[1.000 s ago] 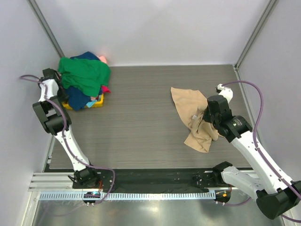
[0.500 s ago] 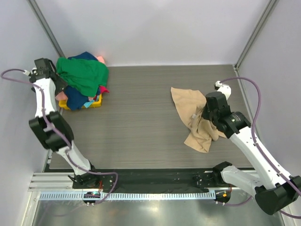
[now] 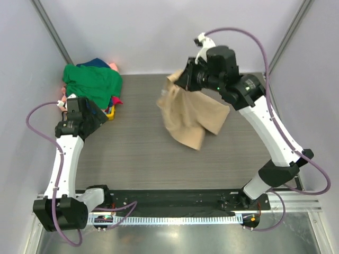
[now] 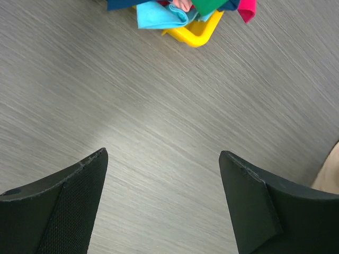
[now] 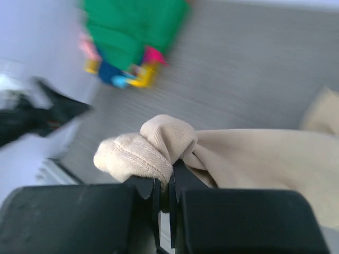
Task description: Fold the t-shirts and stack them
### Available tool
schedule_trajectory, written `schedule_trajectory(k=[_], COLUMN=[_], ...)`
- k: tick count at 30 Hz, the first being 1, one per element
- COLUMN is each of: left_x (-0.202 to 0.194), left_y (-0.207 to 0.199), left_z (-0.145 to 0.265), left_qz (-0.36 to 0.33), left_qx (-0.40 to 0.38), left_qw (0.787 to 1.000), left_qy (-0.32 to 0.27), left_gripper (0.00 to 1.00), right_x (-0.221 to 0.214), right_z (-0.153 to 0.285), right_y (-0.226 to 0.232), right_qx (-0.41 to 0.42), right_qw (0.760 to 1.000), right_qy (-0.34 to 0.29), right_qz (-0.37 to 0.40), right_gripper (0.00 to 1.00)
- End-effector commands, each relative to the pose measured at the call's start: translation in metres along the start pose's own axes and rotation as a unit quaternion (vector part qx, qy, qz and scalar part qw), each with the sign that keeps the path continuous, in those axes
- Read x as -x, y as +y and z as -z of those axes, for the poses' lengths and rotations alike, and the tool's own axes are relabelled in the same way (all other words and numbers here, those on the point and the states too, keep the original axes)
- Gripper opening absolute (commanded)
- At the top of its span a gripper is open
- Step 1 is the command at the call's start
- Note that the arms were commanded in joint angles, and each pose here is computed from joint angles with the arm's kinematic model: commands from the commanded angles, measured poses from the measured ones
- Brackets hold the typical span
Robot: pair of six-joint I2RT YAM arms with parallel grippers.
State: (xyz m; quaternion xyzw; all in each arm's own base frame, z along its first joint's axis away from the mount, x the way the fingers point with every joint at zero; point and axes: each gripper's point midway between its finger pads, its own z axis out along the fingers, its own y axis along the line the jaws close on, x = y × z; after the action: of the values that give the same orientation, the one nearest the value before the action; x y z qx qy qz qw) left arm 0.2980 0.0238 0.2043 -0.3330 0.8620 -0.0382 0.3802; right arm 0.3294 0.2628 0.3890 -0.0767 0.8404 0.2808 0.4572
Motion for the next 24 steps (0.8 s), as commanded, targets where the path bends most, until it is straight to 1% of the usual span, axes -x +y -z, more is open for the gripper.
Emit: schedule_trajectory(k=[1,2,3,4,5,6,7,8,9,10,11,12,13,14,15,16,17,18,19,20,21,24], left_x=[0.017,0.018,0.019,0.023,0.024,0.022,0.023,0.022,0.020,0.016,0.012,0.008,0.004,-0.005,-0.010,-0.018,-0.024,-0.035,-0.041,-0.046,-0.055,-0.069], left_y=[-0.014,-0.014,-0.014,-0.015,-0.015,-0.014,-0.017,-0.017,-0.016,-0.016,-0.015,-0.013,-0.011,-0.006,-0.002,-0.003,-0.001,0.006,0.008,0.011,0.016,0.024], left_z=[0.033,0.039,0.046,0.058,0.064,0.069,0.079,0.082,0.086,0.089,0.093,0.095,0.096,0.092,0.096,0.096,0.097,0.094,0.093,0.092,0.090,0.086], left_qz=[-0.003,-0.007,-0.011,-0.014,-0.018,-0.020,-0.021,-0.022,-0.022,-0.022,-0.022,-0.020,-0.020,-0.021,-0.019,-0.020,-0.022,-0.023,-0.025,-0.027,-0.028,-0.038], left_qx=[-0.054,-0.057,-0.063,-0.069,-0.074,-0.074,-0.085,-0.089,-0.092,-0.098,-0.103,-0.104,-0.107,-0.102,-0.103,-0.114,-0.116,-0.112,-0.112,-0.111,-0.109,-0.106], left_qw=[0.998,0.997,0.997,0.996,0.995,0.995,0.994,0.994,0.994,0.993,0.993,0.993,0.993,0.994,0.993,0.993,0.993,0.993,0.993,0.993,0.994,0.994], left_qy=[-0.044,-0.048,-0.051,-0.059,-0.063,-0.059,-0.063,-0.062,-0.062,-0.055,-0.055,-0.055,-0.052,-0.043,-0.045,-0.033,-0.028,-0.018,-0.013,-0.008,-0.003,0.008], left_gripper=[0.86,0.86,0.86,0.86,0.86,0.86,0.86,0.86,0.86,0.86,0.86,0.86,0.86,0.86,0.86,0.86,0.86,0.86,0.86,0.86,0.86,0.86], right_x=[0.080,0.093,0.095,0.099,0.085,0.077,0.071,0.040,0.025,0.009,-0.030,-0.044,-0.060,-0.094,-0.110,-0.120,-0.142,-0.147,-0.152,-0.150,-0.146,-0.139], right_z=[0.102,0.119,0.125,0.151,0.134,0.131,0.149,0.124,0.122,0.119,0.111,0.113,0.112,0.112,0.112,0.120,0.117,0.119,0.116,0.118,0.120,0.113], right_y=[0.075,0.073,0.066,0.057,0.030,0.016,0.002,-0.032,-0.051,-0.070,-0.099,-0.123,-0.147,-0.179,-0.195,-0.227,-0.243,-0.249,-0.249,-0.250,-0.243,-0.207], right_qx=[0.126,0.115,0.100,0.085,0.023,-0.005,-0.028,-0.099,-0.135,-0.171,-0.216,-0.266,-0.304,-0.352,-0.371,-0.407,-0.419,-0.419,-0.401,-0.399,-0.383,-0.287], right_qw=[0.984,0.982,0.982,0.978,0.984,0.984,0.981,0.982,0.978,0.974,0.969,0.955,0.944,0.929,0.921,0.902,0.896,0.895,0.901,0.901,0.907,0.939], right_qy=[-0.120,-0.150,-0.160,-0.188,-0.178,-0.177,-0.192,-0.161,-0.155,-0.147,-0.118,-0.123,-0.118,-0.096,-0.085,-0.079,-0.052,-0.043,-0.030,-0.032,-0.038,-0.040], right_qz=[0.030,0.026,0.022,0.016,0.005,-0.001,-0.009,-0.017,-0.023,-0.027,-0.027,-0.044,-0.056,-0.064,-0.088,-0.122,-0.136,-0.146,-0.163,-0.168,-0.169,-0.186], right_gripper=[0.01,0.01,0.01,0.01,0.01,0.01,0.01,0.02,0.06,0.12,0.42,0.63,0.82,0.99,1.00,1.00,0.99,1.00,1.00,1.00,1.00,1.00])
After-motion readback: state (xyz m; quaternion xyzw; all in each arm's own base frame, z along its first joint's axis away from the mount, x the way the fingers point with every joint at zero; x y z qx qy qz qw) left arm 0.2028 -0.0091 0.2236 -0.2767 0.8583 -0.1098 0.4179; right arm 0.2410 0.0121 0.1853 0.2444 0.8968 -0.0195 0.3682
